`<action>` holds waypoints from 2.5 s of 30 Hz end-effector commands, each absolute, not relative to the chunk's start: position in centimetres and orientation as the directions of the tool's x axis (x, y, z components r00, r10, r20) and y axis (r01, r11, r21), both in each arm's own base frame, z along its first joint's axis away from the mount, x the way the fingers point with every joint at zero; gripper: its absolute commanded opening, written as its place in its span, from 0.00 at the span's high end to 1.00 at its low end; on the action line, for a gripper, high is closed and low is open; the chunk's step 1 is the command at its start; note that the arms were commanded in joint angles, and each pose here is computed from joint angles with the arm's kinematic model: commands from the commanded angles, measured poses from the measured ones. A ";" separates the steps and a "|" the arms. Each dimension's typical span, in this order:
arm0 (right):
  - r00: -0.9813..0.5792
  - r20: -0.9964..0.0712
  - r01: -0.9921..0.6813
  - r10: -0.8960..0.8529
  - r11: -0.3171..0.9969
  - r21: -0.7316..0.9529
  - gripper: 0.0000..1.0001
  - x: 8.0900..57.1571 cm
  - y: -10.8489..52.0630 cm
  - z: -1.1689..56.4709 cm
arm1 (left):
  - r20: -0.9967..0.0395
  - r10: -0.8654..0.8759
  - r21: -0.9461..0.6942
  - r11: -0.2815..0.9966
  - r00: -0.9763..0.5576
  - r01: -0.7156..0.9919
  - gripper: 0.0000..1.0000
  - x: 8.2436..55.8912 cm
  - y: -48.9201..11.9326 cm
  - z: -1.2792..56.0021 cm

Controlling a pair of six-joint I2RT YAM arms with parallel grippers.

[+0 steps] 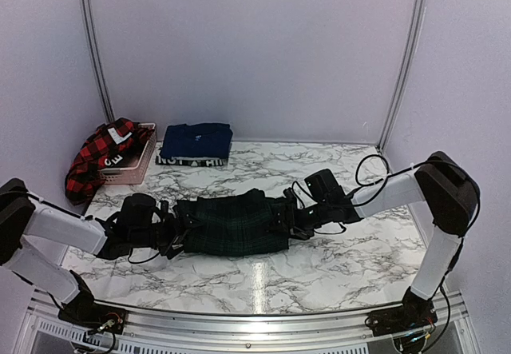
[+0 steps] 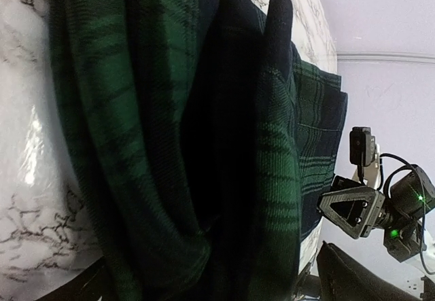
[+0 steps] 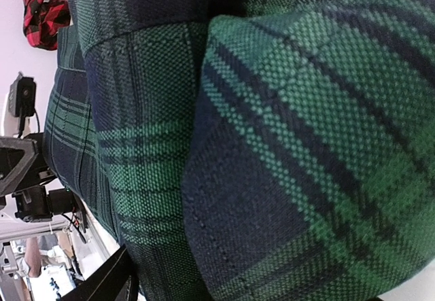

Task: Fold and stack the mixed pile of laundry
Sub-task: Pick up the rectangle-folded skirt from the center of the board, then place the rectangle-folded skirt at the corner of the board.

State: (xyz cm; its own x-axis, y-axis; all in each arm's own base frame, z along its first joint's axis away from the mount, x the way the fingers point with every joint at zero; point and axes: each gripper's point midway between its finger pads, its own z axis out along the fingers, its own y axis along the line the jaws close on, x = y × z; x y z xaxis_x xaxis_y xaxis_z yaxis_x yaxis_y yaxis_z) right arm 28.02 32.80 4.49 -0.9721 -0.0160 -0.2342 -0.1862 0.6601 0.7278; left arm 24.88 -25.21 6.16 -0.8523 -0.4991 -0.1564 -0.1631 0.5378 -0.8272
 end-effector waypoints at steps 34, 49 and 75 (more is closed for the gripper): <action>-0.680 -0.715 -0.465 -0.164 0.851 0.246 1.00 43.4 41.6 15.6 | -0.738 -0.030 -0.124 0.988 -0.674 0.092 1.00 39.2 -21.9 15.2; -0.293 -0.954 -0.638 -0.060 0.756 0.148 1.00 54.2 48.2 22.3 | -0.885 -0.135 -0.164 0.986 -0.447 0.028 1.00 52.6 -15.5 21.6; -0.082 -0.956 -0.605 0.281 0.749 0.272 0.98 62.0 45.6 20.2 | -0.899 -0.160 -0.130 0.986 -0.407 -0.099 1.00 60.9 -8.9 17.0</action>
State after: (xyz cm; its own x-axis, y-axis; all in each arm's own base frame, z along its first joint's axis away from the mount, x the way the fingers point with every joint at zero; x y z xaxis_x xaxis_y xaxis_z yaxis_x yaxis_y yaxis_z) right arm 60.04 47.70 18.49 -0.1633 0.1638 -0.9729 -0.6456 0.7279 0.2310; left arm 59.43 -12.85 18.27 -0.4207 -0.1401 -0.8963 0.0104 0.9872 -0.1592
